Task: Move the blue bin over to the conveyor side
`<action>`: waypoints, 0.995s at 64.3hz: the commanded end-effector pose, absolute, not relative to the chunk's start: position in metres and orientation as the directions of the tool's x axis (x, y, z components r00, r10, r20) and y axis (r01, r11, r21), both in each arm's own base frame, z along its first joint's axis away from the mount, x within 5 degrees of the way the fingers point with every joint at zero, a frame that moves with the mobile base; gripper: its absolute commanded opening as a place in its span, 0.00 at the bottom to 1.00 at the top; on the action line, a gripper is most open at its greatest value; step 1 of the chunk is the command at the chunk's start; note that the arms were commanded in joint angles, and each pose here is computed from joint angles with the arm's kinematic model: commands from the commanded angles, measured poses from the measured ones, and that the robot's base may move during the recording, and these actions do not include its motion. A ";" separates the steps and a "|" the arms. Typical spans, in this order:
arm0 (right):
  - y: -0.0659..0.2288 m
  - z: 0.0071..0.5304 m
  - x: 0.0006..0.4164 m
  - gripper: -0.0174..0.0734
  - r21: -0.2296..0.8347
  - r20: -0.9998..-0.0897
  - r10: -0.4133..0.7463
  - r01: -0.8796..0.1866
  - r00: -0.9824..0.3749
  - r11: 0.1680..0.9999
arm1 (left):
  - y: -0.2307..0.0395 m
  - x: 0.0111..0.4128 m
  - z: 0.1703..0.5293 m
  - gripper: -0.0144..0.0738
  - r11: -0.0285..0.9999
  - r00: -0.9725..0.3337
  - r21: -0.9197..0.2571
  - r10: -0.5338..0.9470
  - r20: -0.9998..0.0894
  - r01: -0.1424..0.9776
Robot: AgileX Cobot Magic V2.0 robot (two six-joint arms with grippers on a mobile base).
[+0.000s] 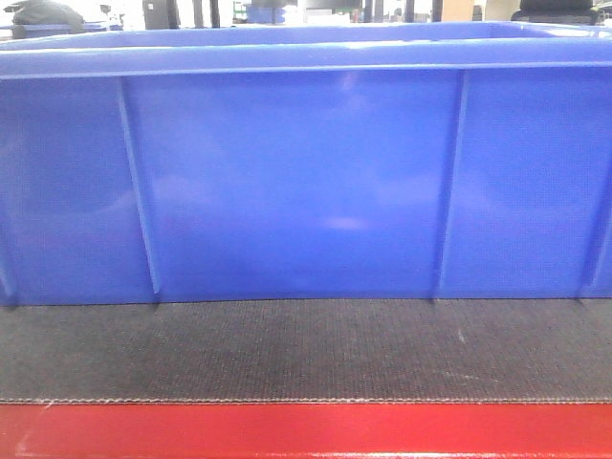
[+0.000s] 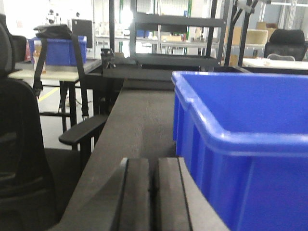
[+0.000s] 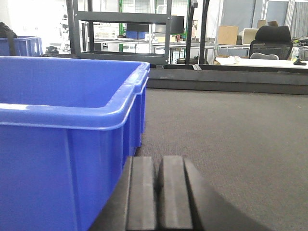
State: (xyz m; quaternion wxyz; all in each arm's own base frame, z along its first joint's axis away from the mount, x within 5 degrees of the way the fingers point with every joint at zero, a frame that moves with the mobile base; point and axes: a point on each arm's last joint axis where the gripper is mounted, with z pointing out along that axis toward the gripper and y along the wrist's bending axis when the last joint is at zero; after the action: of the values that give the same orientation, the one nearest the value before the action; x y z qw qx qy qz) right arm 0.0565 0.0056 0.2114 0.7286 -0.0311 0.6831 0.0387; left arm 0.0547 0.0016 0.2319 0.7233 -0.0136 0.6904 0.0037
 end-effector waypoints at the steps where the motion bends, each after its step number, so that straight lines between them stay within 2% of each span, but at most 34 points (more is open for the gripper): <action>1: 0.006 0.213 0.056 0.09 0.005 -0.996 0.014 -0.102 0.086 0.995 | 0.001 0.053 0.225 0.13 1.000 0.065 -0.018 -0.017 -0.998 -0.013; 11: 0.006 0.213 0.056 0.09 0.005 -0.996 0.014 -0.102 0.086 0.995 | 0.002 0.056 0.211 0.13 0.999 0.063 -0.020 -0.017 -0.998 -0.036; 15: 0.006 0.213 0.056 0.09 0.005 -0.996 0.014 -0.102 0.086 0.995 | 0.002 0.056 0.217 0.13 0.999 0.126 -0.019 -0.015 -0.992 -0.031; 64: 0.006 0.213 0.056 0.09 0.005 -0.996 0.014 -0.102 0.086 0.995 | 0.002 0.056 0.215 0.13 0.999 0.106 -0.019 -0.016 -0.994 -0.033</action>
State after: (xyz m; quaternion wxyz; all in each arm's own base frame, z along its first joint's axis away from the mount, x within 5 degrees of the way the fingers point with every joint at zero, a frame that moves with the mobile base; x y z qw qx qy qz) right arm 0.0563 0.0056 0.2116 0.7293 -0.0311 0.6823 0.0388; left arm 0.0565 0.0019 0.2126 0.7354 -0.0183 0.6773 0.0054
